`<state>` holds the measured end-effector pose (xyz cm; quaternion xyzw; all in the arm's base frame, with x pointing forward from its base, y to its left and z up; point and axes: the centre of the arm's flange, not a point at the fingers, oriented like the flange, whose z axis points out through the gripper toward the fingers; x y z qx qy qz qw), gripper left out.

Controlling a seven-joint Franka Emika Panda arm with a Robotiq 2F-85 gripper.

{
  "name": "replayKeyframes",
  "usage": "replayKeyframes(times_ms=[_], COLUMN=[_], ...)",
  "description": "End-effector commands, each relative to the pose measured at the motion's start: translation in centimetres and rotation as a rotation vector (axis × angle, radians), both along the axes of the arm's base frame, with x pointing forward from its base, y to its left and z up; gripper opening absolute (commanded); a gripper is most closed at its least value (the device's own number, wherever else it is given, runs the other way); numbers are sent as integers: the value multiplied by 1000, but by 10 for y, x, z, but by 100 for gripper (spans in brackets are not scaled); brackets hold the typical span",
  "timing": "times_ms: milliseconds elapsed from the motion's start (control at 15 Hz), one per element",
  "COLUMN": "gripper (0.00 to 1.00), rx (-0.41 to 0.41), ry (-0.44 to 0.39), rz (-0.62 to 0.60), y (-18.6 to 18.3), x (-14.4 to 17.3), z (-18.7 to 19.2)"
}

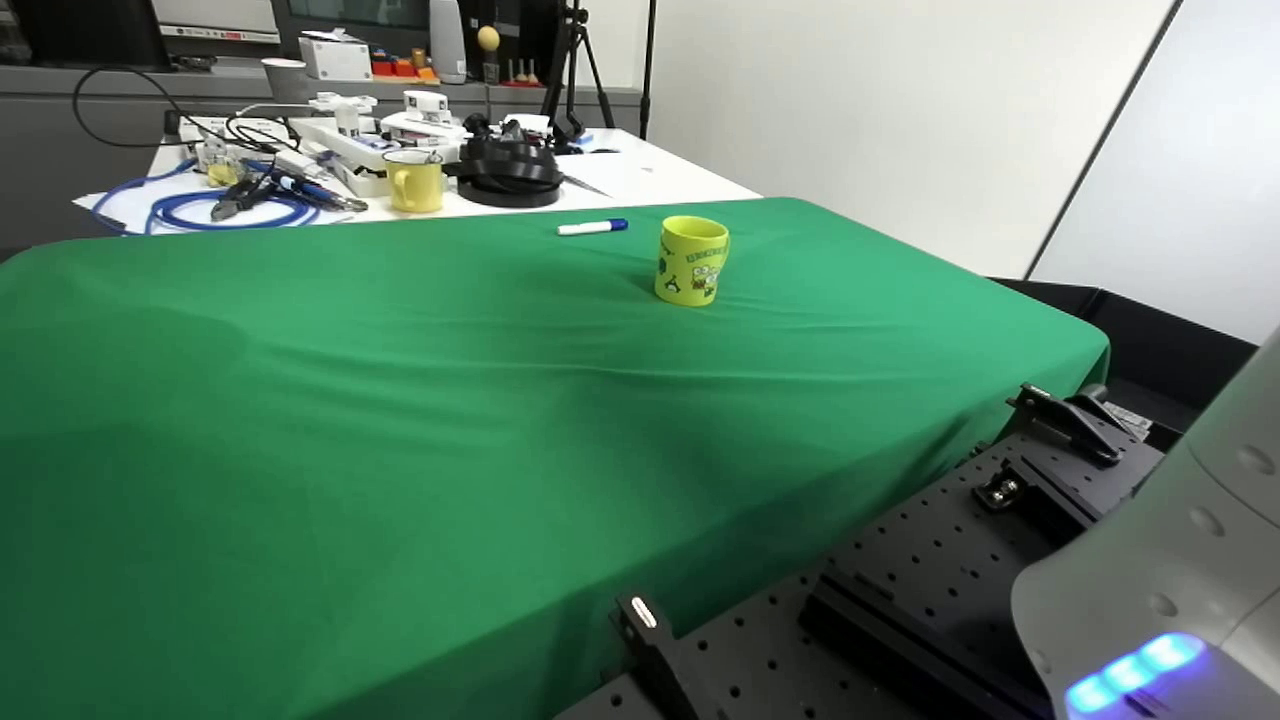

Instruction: Put the marker in the mug

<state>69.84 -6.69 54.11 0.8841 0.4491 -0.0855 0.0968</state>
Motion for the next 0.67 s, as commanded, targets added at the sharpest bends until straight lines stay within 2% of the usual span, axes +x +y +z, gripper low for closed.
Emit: replayKeyframes(times_ms=[0,600], gripper=[100,100], rx=[0,-1], ry=[3,4], rz=[2,-6], y=[2,-4], x=[0,0], z=[-2,-2])
